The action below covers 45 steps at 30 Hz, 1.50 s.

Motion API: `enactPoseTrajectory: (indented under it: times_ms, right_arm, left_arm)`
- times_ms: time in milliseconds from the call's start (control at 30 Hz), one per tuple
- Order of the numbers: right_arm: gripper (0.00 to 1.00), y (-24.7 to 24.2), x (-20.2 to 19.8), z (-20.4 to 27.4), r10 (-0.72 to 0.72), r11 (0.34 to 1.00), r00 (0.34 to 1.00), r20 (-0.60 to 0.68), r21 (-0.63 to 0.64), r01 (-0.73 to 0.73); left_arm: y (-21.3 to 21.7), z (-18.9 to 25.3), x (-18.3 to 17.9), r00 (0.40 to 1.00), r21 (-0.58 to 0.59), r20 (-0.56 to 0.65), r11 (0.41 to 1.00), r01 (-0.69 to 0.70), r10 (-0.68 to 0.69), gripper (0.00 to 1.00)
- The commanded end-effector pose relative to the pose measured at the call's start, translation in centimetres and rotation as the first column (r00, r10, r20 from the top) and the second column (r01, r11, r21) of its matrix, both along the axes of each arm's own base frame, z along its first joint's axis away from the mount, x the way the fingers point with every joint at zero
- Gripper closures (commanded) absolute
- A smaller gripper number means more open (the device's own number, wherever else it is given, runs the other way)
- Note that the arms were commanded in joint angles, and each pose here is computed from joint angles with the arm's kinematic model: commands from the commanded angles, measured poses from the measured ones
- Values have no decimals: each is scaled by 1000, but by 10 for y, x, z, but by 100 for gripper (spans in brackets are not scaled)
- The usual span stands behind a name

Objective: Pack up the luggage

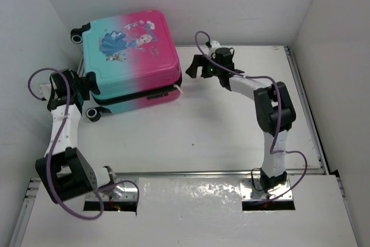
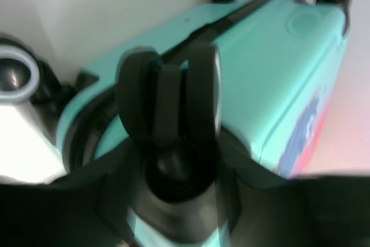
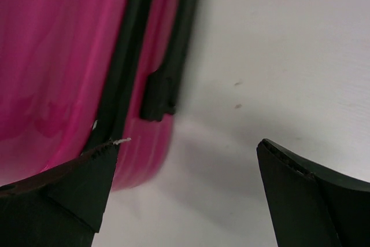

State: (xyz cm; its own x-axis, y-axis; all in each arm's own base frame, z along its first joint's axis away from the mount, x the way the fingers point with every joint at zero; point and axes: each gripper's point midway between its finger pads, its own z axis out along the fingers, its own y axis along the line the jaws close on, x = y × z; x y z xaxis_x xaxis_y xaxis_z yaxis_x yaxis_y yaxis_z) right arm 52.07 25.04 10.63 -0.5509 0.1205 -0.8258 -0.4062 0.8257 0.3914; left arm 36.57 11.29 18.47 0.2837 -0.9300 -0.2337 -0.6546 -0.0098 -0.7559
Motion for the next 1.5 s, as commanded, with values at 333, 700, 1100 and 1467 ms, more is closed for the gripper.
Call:
enactPoseTrajectory:
  times_ms: [333, 700, 1100, 1467]
  right_arm:
    - [3, 89, -135, 8, 369, 929, 926, 77, 3, -370]
    - [24, 151, -94, 12, 240, 963, 971, -21, -120, -241]
    - [52, 167, -90, 8, 137, 962, 988, -68, -227, -149]
    - [56, 164, -109, 2, 57, 948, 994, -93, -306, -83]
  left_arm:
    - [19, -58, 83, 894, 103, -254, 909, 403, -368, 100]
    - [-24, -55, 126, 771, 75, -26, 768, 636, -636, 100]
    - [-20, -55, 123, 770, 55, -4, 769, 637, -638, 100]
    - [-17, -44, 114, 768, 81, 11, 767, 637, -640, 99]
